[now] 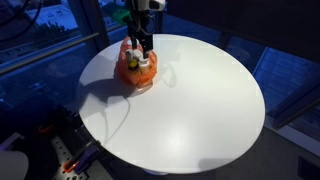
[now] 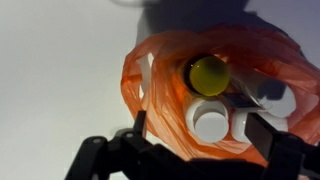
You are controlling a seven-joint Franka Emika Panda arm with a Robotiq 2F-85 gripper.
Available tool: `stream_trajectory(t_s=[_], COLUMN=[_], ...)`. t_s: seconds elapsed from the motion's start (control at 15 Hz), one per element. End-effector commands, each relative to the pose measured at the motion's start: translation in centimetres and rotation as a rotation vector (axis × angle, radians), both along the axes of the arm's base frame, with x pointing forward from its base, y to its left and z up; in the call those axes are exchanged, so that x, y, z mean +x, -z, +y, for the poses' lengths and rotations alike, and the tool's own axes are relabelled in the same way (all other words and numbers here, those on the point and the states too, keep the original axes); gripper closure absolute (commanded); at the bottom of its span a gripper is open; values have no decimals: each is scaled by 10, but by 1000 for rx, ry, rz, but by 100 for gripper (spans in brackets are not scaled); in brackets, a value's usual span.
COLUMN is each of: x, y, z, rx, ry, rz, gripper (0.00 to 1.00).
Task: Remove the brown bottle from the plastic
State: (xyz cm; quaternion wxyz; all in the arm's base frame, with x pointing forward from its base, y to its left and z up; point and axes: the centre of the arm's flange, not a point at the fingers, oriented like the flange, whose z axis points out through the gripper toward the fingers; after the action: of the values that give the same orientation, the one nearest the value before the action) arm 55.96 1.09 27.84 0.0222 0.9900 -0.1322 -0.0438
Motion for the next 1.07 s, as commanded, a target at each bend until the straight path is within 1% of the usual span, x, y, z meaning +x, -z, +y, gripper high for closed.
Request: stream_trajectory(t_s=[0.0,0.4,1.0], x=[-12,-24,-35], y=[5,21,35], z=[-3,-4,7], rx=[-14,-8,11], ry=[-15,-19,-61], rz=[4,16,-43], gripper=[0,0,0])
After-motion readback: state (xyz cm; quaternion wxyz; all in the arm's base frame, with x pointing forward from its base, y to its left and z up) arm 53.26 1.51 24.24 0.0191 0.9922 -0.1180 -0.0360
